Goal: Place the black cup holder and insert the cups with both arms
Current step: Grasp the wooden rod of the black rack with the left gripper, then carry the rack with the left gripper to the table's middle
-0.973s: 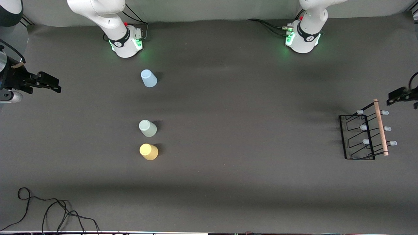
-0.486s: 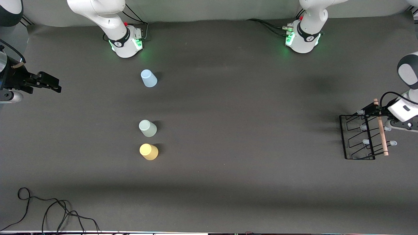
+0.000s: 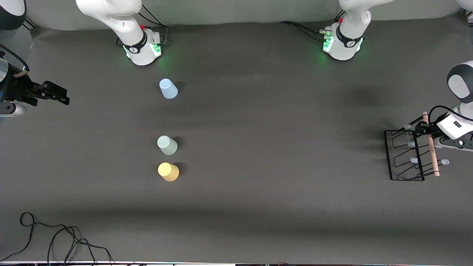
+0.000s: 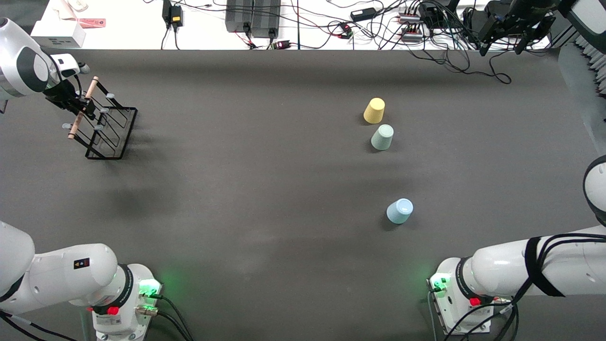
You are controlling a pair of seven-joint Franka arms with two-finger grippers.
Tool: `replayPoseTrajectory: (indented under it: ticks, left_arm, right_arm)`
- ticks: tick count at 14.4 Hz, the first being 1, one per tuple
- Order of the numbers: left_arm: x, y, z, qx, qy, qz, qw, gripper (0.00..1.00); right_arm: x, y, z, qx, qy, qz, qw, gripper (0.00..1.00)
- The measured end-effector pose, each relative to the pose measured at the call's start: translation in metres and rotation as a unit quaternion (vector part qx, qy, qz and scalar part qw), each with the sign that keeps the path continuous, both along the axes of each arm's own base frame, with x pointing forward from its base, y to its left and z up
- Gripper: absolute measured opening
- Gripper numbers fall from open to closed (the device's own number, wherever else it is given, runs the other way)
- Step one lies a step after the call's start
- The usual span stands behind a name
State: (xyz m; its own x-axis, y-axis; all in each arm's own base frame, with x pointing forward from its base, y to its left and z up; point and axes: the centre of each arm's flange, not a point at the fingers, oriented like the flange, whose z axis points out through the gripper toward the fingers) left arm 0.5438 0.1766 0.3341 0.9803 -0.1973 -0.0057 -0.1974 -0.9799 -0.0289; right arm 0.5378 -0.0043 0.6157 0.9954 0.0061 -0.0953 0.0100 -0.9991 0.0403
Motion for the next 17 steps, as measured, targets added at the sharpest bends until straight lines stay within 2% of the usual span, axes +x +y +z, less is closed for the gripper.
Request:
replayPoseTrajectory:
  ticks: [2,3,5,7,10,12,14,17]
  left_arm:
    - [0.004,0.002,0.007,0.002,-0.006,0.001,1.0,0.18]
    - [0.006,0.003,0.013,0.001,-0.004,0.0,1.0,0.16]
    - [0.014,0.007,0.041,-0.006,0.023,0.002,1.0,0.16]
    - [0.023,0.013,0.096,-0.012,0.044,0.006,0.999,0.16]
    - [0.025,0.012,0.191,-0.013,0.049,0.011,0.999,0.16]
    - [0.022,0.002,0.232,-0.014,0.051,0.027,0.998,0.16]
    - [0.029,-0.034,0.246,-0.013,0.054,0.048,0.997,0.16]
    - [0.046,-0.137,0.244,-0.007,0.06,0.079,0.995,0.16]
  right_arm:
    - [0.0,0.0,0.0,0.0,0.0,0.0,1.0,1.0]
    - [0.0,0.0,0.0,0.0,0.0,0.0,1.0,1.0]
    - [0.0,0.001,0.0,0.0,0.0,0.001,1.0,1.0]
    - [0.0,0.001,0.0,0.0,0.0,0.001,1.0,1.0]
    - [0.0,0.001,0.0,0.0,0.0,0.001,1.0,1.0]
    - [0.0,0.001,0.0,0.0,0.0,0.001,1.0,1.0]
    - [0.0,0.001,0.0,0.0,0.001,0.001,1.0,1.0]
    - [0.0,0.001,0.0,0.0,0.001,0.001,1.0,1.0]
